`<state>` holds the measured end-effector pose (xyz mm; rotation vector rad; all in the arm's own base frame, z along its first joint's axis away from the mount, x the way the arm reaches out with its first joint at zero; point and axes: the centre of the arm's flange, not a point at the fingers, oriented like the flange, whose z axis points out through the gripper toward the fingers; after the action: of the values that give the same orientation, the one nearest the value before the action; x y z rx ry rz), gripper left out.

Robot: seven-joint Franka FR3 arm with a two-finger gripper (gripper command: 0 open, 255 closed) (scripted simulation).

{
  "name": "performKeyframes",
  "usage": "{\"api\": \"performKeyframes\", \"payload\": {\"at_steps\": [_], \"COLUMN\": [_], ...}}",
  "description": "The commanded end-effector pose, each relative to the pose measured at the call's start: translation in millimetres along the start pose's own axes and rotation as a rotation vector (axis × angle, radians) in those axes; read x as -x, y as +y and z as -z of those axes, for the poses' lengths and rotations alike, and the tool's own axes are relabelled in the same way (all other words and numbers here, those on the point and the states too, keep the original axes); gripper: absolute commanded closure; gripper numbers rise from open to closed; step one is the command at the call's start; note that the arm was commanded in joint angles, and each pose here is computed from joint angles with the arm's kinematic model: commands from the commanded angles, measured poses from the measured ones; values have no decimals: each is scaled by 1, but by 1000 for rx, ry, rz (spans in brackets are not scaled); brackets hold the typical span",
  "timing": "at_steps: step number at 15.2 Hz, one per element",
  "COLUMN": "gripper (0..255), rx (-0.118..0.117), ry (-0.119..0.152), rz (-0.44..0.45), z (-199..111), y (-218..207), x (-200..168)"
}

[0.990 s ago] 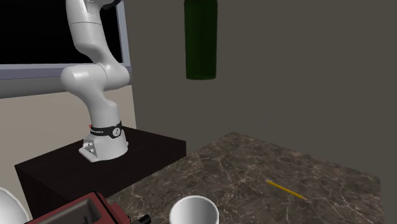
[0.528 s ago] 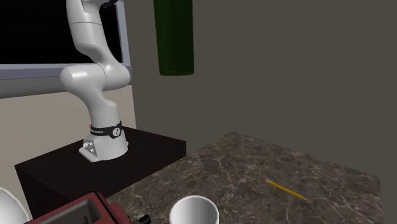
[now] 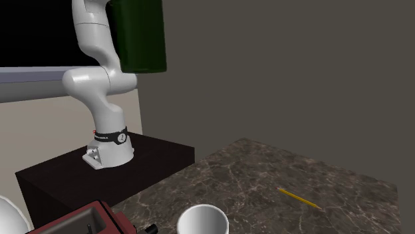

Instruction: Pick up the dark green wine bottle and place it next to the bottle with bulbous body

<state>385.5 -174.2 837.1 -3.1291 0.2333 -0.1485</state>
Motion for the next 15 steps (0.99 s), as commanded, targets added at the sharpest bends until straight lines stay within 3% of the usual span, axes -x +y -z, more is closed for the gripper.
{"api": "performKeyframes", "payload": {"at_steps": [1, 7, 15], "gripper": [255, 255, 255], "rx": [1, 1, 1], "ry": [0, 0, 0], "rz": [2, 2, 2], "z": [5, 19, -23], "y": [28, 102, 103], "x": [3, 10, 14]}}
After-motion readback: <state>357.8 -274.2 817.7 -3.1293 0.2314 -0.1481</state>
